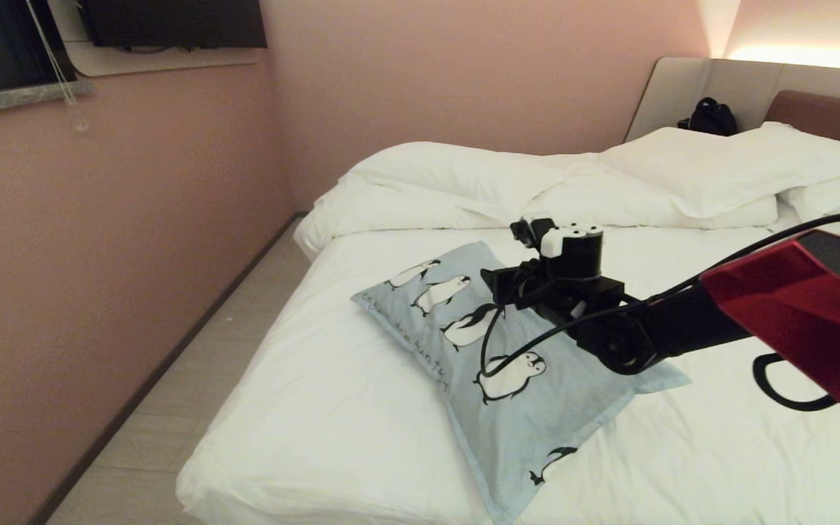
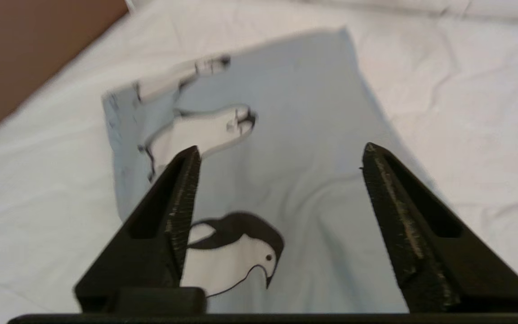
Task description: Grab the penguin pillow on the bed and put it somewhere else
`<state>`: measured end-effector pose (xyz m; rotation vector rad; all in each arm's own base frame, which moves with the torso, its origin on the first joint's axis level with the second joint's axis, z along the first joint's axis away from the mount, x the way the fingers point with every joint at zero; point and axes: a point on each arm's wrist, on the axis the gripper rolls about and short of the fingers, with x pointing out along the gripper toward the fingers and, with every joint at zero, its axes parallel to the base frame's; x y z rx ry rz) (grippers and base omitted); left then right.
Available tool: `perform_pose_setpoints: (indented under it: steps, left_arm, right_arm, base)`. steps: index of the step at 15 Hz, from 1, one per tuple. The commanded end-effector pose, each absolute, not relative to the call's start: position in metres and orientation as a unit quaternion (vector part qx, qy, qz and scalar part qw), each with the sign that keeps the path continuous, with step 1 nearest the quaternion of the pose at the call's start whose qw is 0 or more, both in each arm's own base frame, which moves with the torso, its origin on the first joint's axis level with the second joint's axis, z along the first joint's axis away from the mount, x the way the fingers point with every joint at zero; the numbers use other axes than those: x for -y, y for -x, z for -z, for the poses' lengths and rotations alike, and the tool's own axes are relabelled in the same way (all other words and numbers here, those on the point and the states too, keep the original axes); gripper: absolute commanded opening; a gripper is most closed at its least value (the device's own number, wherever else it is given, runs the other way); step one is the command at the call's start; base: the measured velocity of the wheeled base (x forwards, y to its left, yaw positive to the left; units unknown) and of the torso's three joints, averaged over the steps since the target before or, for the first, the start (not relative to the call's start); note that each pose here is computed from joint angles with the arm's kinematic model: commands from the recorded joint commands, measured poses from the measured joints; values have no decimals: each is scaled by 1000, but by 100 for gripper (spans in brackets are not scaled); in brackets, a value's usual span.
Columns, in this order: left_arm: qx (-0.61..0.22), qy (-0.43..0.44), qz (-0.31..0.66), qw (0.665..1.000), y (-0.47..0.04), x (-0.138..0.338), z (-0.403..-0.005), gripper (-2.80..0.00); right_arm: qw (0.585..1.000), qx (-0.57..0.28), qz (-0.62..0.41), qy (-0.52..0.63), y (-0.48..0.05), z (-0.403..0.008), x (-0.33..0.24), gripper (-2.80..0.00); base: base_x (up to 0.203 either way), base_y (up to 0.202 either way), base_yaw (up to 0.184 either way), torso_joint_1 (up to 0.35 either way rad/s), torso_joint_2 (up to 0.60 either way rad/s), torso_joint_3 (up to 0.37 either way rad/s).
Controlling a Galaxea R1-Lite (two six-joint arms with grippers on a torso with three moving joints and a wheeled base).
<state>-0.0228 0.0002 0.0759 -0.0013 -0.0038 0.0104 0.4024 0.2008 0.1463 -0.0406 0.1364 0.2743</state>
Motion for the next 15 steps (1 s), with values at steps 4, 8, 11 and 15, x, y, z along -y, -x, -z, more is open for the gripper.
perform_pose_setpoints:
  steps: [4, 8, 11, 15]
  left_arm:
    - [2, 1, -6, 1000, 23, 0, -76, -280]
    - [2, 1, -5, 1000, 23, 0, -76, -280]
    - [2, 1, -5, 1000, 23, 0, -76, -280]
    - [2, 1, -5, 1000, 23, 0, -76, -280]
  right_arm:
    - [994, 22, -108, -12, -371, -233, -154, 0]
    - [997, 55, -58, -18, -380, -255, -109, 0]
    - [997, 76, -25, -20, -385, -268, -83, 0]
    - [994, 102, 21, -22, -386, -285, -44, -280]
  base:
    - [0, 0, 0, 0, 0, 0]
    - [0, 0, 0, 0, 0, 0]
    - [0, 0, 0, 0, 0, 0]
    - [0, 0, 0, 0, 0, 0]
